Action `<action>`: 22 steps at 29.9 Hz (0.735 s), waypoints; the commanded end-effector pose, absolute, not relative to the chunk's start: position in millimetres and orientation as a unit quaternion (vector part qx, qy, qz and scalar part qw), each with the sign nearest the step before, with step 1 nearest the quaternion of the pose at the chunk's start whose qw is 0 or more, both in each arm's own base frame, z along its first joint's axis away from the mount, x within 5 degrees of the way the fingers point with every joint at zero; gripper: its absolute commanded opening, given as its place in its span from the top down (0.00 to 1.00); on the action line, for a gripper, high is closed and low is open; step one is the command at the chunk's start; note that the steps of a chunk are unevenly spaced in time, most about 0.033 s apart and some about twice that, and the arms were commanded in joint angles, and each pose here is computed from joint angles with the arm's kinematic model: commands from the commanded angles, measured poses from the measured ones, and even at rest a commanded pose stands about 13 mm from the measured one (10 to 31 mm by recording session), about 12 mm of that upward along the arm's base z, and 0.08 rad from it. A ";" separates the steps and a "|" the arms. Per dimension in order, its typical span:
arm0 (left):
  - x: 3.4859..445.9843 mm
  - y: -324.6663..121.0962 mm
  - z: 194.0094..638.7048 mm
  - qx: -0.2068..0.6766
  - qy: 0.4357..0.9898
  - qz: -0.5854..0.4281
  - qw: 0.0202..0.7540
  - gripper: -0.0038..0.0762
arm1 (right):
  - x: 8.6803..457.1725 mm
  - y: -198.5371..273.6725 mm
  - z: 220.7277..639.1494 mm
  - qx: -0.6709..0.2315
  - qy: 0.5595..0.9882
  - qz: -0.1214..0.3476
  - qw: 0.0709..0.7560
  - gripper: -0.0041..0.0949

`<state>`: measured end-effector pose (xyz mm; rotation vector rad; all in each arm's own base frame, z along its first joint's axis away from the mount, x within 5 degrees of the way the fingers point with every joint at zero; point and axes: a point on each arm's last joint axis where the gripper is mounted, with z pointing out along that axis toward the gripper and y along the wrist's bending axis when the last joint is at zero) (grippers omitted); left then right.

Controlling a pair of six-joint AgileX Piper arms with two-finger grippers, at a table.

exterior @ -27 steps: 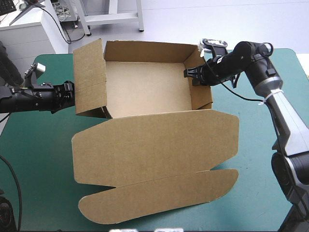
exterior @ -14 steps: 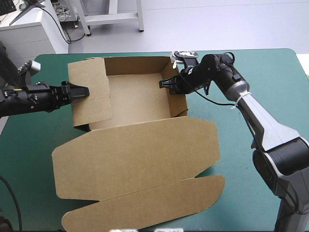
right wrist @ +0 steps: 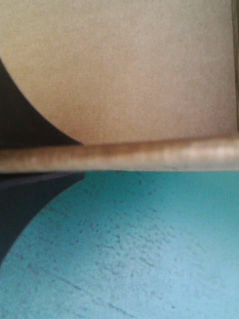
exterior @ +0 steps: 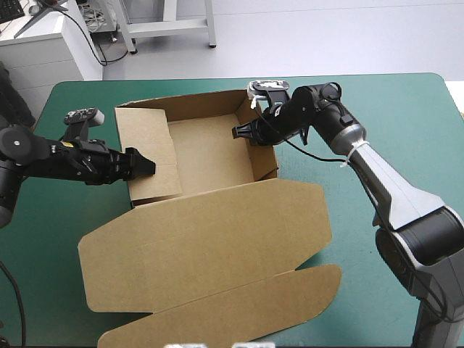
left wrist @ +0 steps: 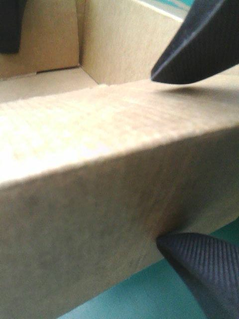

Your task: Fold the box

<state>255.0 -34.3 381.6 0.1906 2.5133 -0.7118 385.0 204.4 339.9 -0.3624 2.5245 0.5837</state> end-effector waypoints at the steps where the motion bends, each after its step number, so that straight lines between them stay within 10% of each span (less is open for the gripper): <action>1: 250.9 -50.2 396.4 0.058 0.919 -0.259 0.290 0.28 | 369.9 209.9 377.7 -0.126 0.908 0.254 0.308 0.95; 13: 264.6 -74.5 376.9 0.017 0.944 -0.194 0.266 0.50 | 362.8 215.3 373.1 -0.139 0.920 0.224 0.290 0.96; 19: 277.2 -81.4 356.9 0.001 0.960 -0.157 0.231 0.96 | 361.0 213.5 370.9 -0.143 0.926 0.213 0.276 0.96; 22: 283.8 -90.9 351.6 -0.024 0.958 -0.167 0.233 0.96 | 360.0 209.0 368.8 -0.147 0.934 0.187 0.268 0.96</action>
